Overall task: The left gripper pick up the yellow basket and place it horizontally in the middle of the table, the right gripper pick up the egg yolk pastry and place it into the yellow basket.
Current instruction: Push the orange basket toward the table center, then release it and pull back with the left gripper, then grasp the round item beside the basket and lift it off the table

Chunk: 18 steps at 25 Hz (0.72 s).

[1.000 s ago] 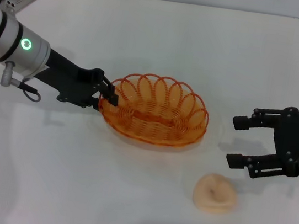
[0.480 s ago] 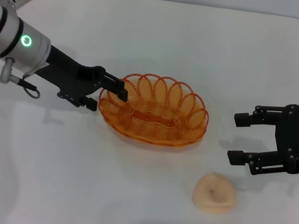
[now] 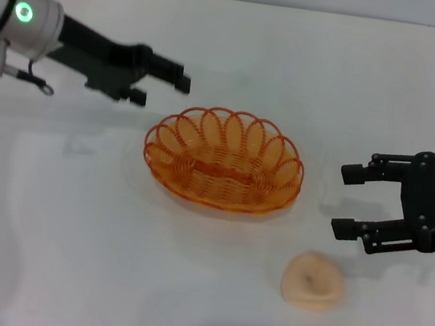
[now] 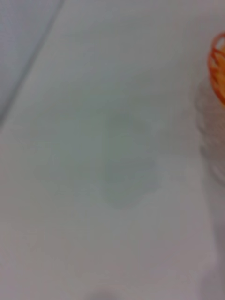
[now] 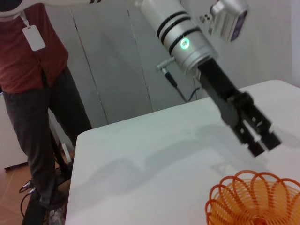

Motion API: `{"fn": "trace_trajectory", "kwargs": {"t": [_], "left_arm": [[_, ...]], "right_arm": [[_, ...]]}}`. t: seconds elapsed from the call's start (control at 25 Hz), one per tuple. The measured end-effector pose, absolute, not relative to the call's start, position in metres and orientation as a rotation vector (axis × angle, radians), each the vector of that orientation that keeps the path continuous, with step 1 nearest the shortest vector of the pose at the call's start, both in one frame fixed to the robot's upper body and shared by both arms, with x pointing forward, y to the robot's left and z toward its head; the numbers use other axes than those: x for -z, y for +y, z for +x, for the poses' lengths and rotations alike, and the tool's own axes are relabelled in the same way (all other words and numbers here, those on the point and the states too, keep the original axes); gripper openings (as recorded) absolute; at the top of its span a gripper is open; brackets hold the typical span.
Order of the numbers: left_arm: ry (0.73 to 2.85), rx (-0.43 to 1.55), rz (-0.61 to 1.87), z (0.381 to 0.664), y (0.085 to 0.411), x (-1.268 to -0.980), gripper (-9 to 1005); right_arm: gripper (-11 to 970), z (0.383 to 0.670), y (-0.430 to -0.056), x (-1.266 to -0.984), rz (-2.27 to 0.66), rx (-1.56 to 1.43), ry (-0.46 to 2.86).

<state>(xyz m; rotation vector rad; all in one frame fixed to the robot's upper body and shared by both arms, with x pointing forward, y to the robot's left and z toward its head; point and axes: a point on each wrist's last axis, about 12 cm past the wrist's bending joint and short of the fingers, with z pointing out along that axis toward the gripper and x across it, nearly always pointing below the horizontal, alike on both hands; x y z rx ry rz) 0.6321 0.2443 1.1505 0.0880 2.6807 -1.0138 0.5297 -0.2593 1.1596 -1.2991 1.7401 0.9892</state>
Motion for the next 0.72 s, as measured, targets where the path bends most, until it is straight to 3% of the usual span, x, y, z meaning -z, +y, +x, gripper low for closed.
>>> {"fn": "trace_trajectory", "kwargs": {"t": [0.44,0.72], "left_arm": [[2.408,1.076,0.248,0.634,0.259,-1.175,881],[2.307,1.031,0.512,0.622,0.28,-1.181,880]], "right_arm": [[798,0.53,-0.26,-1.158,-1.279,-0.989,1.745],[798,0.53,-0.263,-1.155,-1.247,-0.978,1.757]]}}
